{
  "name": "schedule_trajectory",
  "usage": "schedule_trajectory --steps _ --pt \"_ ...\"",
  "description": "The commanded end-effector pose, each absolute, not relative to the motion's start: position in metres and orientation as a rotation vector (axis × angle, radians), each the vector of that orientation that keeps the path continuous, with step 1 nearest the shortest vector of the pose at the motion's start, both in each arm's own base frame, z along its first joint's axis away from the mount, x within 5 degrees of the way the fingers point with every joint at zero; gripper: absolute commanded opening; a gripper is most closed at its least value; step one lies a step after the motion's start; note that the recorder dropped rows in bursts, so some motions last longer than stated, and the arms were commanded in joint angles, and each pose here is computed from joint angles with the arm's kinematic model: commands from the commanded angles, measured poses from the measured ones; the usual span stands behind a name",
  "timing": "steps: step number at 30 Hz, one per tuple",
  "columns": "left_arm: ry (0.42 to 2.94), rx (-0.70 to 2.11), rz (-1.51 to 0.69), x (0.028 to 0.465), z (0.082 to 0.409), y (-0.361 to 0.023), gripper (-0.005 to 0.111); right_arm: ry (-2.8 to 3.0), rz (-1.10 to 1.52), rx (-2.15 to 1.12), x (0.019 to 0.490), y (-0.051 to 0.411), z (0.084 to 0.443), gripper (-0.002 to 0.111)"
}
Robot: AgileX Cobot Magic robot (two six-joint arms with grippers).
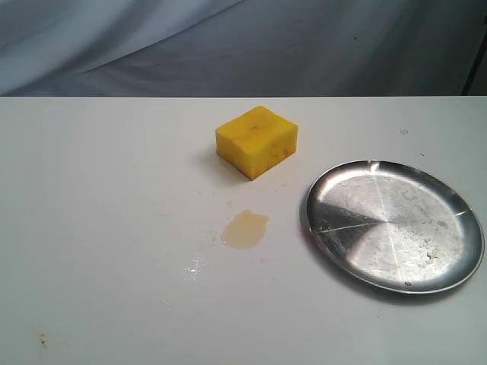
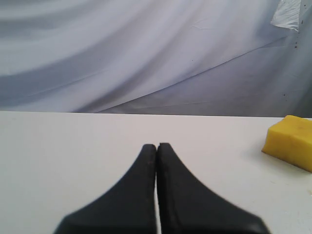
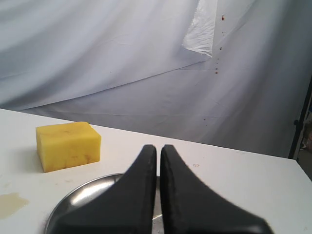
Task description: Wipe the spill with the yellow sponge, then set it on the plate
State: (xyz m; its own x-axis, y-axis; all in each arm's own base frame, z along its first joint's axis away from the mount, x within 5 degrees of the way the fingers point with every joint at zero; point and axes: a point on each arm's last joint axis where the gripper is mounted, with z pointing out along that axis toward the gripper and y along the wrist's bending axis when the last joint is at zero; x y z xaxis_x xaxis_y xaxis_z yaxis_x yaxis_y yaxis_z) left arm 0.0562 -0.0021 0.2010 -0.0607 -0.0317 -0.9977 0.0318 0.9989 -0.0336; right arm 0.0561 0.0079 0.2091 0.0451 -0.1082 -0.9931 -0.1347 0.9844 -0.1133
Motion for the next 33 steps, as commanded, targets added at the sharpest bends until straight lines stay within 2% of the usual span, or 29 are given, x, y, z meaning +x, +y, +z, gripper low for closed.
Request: schedule_trajectory --steps 1,22,33 --pt "1.629 -0.001 -0.054 0.056 0.2 -0.002 0.001 1.498 0.011 -0.201 0.056 0.008 0.211 0.003" --pt "1.629 -0.001 -0.054 0.056 0.2 -0.002 0.001 1.482 0.057 -0.156 0.056 0.008 0.213 0.003" --pt "1.629 0.0 -0.053 0.056 0.2 -0.002 0.001 1.16 0.062 -0.098 0.049 0.005 0.241 0.0"
